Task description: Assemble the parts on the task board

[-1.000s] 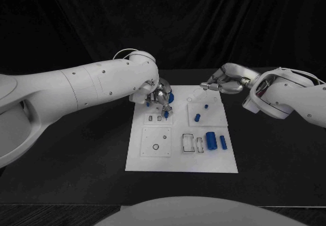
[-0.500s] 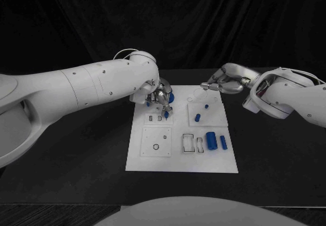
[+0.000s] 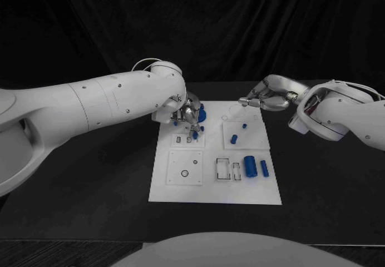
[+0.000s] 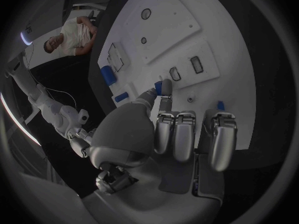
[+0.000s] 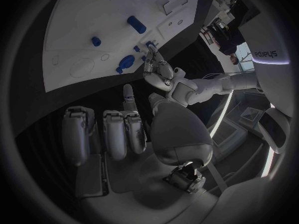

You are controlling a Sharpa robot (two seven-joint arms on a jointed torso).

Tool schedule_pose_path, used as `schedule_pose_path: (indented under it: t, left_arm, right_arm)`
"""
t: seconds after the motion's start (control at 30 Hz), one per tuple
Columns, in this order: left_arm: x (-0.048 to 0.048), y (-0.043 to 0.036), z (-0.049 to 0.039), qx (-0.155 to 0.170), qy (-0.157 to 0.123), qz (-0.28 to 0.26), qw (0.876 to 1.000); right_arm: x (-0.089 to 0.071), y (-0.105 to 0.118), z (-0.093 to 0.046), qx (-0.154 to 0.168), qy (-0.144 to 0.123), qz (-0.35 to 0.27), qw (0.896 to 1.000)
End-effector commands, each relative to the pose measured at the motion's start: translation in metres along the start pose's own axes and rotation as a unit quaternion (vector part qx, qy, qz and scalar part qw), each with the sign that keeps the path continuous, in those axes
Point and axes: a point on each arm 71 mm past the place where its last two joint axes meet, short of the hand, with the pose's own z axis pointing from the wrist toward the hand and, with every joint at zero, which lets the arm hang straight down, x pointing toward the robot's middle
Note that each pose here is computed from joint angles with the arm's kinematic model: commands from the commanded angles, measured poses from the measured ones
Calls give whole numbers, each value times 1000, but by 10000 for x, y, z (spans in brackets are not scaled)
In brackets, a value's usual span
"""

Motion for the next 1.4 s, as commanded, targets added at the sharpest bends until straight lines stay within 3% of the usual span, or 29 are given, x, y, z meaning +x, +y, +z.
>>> schedule_pose_path:
  t: [0.03,0.37,0.53,0.8,1.4]
  left_arm:
    - [-1,14,1,-8,-16,-10,1000]
    - [16,105,-44,-26,-37,-35,998]
    - [72,182,-85,-26,-22,-84,996]
    - [135,266,-145,-28,-13,-108,994]
    - [175,316,-206,-20,-32,-125,991]
  right_arm:
    - [11,-19,-8,10,3,1,1000]
    - [3,-46,-30,16,5,1,1000]
    - [0,-60,-42,20,6,1,1000]
    - [3,-68,-39,22,9,2,1000]
    - [79,-129,-58,30,21,6,999]
